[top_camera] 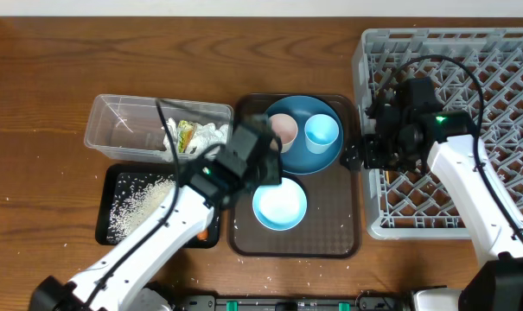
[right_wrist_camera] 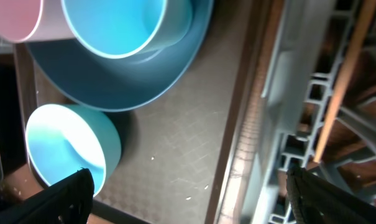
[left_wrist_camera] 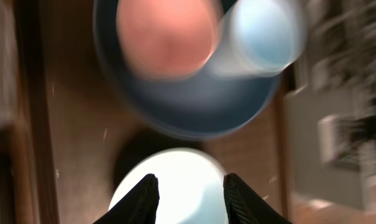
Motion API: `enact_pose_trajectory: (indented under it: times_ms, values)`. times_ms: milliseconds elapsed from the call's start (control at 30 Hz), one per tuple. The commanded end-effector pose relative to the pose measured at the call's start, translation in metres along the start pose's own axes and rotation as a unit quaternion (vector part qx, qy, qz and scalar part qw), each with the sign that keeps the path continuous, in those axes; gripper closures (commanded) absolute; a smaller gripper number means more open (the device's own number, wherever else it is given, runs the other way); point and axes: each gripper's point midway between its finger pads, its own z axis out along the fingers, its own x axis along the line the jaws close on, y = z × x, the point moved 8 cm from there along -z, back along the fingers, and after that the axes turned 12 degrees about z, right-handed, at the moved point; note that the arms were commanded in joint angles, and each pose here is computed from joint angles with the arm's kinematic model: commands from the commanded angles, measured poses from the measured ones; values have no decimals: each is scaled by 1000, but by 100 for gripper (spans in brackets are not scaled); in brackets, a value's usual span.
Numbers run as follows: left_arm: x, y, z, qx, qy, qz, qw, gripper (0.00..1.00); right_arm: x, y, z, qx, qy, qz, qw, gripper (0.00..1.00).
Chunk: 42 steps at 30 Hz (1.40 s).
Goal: Sort waste into correct bins and load items into the dishwasher rack
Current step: 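Reach the left gripper over the blue plate to the pink cup, then grasp the pink cup with the left gripper and lift it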
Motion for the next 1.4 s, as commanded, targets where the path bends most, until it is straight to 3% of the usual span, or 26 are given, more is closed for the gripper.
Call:
enact_pose_trajectory:
  times_ms: [0, 233, 633, 1000, 1367]
  values:
    - [1, 35, -17, -47, 17, 12, 999, 62, -2, 2, -2, -2, -2, -2, 1000, 3]
    - [26, 65, 1, -77, 40, -19, 996, 62, -2, 2, -2, -2, -2, -2, 1000, 3]
    - [43, 50, 84, -5, 64, -33, 997, 64, -3, 1, -1, -2, -2, -2, 1000, 2]
    - [45, 48, 89, 1, 67, -34, 997, 81, -3, 1, -1, -1, -3, -2, 1000, 2]
    - [49, 38, 99, 28, 77, -36, 996, 81, -3, 0, -1, 2, -4, -1, 1000, 2]
